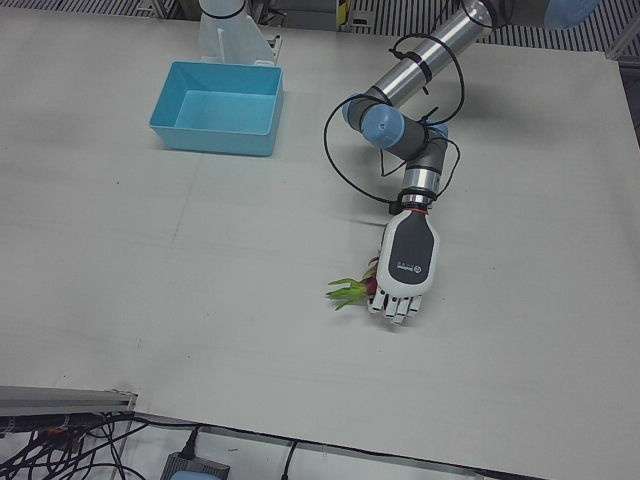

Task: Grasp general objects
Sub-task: 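Lift the dragon fruit up off the table with the left hand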

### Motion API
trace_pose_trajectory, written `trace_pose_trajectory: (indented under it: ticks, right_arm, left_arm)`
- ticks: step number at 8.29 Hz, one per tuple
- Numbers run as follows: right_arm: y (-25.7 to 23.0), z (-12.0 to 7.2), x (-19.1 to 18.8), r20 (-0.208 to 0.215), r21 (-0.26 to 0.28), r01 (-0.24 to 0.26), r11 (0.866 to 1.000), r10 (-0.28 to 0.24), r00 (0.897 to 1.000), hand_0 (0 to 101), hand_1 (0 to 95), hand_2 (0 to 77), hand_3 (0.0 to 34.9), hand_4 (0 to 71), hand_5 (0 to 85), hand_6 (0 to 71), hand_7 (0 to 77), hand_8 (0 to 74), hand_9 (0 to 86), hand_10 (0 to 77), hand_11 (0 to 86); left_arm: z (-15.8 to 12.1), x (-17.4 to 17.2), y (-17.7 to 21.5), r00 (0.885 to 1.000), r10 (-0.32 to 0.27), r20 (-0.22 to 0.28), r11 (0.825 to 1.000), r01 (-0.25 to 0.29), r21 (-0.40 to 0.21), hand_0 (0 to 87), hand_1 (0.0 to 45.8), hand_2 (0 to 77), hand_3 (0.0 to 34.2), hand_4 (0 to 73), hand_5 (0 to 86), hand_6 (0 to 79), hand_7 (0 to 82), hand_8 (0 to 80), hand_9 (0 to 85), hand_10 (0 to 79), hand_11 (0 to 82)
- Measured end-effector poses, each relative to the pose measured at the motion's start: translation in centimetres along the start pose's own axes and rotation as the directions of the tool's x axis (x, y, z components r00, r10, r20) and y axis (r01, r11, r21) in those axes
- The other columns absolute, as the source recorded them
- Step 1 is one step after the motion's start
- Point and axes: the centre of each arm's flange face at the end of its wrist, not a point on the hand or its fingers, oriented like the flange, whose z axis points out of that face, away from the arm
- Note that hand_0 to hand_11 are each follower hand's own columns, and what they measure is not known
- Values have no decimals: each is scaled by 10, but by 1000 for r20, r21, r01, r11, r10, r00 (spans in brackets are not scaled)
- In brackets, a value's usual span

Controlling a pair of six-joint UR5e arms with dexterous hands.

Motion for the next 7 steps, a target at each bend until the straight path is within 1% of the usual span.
trace_pose_trajectory:
  ticks: [1,2,3,4,5,6,7]
  right_arm:
    - [0,0,0,0,0,0,1000,0,1000,0,949,774,0,0,0,0,0,0,5,0,5]
    - [0,0,0,0,0,0,1000,0,1000,0,949,774,0,0,0,0,0,0,5,0,0]
    - [0,0,0,0,0,0,1000,0,1000,0,949,774,0,0,0,0,0,0,5,0,5]
    - [0,0,0,0,0,0,1000,0,1000,0,949,774,0,0,0,0,0,0,5,0,5]
    - [0,0,0,0,0,0,1000,0,1000,0,949,774,0,0,0,0,0,0,5,0,5]
    - [0,0,0,0,-1,0,1000,0,1000,0,949,774,0,0,0,0,0,0,5,0,5]
    - [1,0,0,0,-1,0,1000,0,1000,0,949,774,0,0,0,0,0,0,5,0,5]
  left_arm:
    - [1,0,1,1000,1,1,1000,-1,0,501,0,71,0,93,540,284,573,240,311,256,387]
    - [1,0,1,1000,1,-2,1000,-1,6,473,0,76,0,114,633,300,589,327,355,360,529]
    - [0,2,-1,1000,2,-3,1000,-2,23,469,0,82,0,125,638,305,595,360,360,295,627]
    - [-1,5,-2,1000,3,-6,999,-3,41,468,0,87,0,136,644,311,595,360,349,338,698]
    - [-2,7,-3,1000,7,-3,999,-6,49,459,0,93,0,147,644,316,595,376,344,349,709]
    - [-3,8,-4,1000,9,0,999,-9,53,459,0,93,0,147,644,316,595,376,344,349,709]
    - [-4,10,-4,1000,9,-1,998,-9,55,455,0,93,0,153,649,322,595,447,382,349,742]
